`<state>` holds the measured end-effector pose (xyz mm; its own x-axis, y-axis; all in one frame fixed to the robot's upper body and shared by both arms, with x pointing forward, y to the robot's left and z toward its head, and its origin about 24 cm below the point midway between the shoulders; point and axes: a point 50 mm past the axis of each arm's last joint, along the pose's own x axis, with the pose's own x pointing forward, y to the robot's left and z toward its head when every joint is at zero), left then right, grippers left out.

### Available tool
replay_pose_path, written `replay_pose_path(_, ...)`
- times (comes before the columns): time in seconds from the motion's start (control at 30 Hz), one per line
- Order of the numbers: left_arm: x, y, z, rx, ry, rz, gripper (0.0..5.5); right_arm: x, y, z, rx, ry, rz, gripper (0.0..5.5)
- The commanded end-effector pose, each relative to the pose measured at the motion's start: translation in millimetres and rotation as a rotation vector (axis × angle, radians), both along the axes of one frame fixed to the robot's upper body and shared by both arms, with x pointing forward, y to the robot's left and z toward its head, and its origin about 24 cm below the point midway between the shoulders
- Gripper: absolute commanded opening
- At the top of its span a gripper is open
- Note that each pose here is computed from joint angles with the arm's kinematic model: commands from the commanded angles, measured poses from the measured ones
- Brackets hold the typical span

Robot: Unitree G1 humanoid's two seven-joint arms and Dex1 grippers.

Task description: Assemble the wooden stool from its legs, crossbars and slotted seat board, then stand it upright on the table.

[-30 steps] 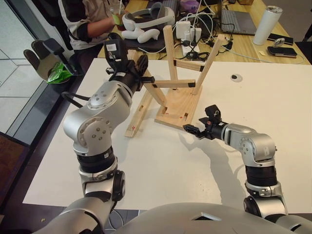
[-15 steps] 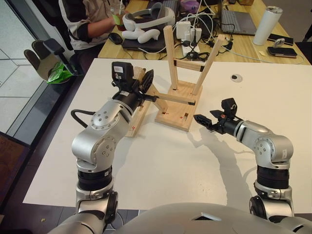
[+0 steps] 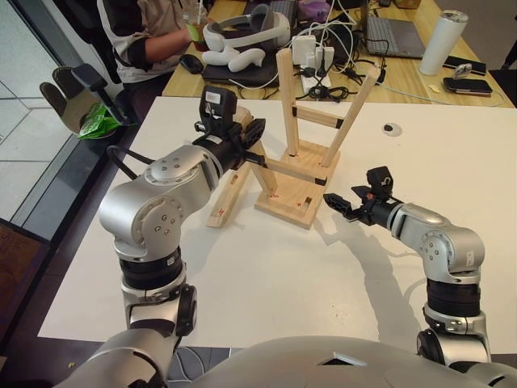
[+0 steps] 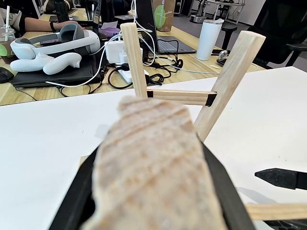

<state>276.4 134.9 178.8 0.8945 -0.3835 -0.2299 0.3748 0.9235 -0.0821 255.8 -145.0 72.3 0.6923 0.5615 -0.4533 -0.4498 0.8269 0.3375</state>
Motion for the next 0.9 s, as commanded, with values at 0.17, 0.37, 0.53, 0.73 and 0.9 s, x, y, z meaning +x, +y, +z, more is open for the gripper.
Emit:
replay_pose_path(0.17, 2, -9, -39, 0.045, 0.16, 0.051, 1.02, -1, 2, -1, -0.016, -0.008, -0.006, 5.03)
replay_pose_path(0.37, -12, -22, -41, 0.117, 0.095, 0.015, 1.02, -4, 0, -2, -0.033, -0.012, -0.019, 5.03)
replay_pose_path(0.53, -14, -20, -40, 0.079, 0.068, 0.04, 1.03, -13, 3, -9, -0.051, -0.009, -0.026, 5.03)
replay_pose_path(0.73, 0, -11, -23, -0.052, 0.038, 0.114, 1.02, -9, -11, -15, -0.237, -0.117, -0.22, 5.03)
replay_pose_path(0.9, 3, -11, -20, -0.055, 0.039, 0.111, 1.02, 5, -58, 2, -0.466, -0.357, -0.647, 5.03)
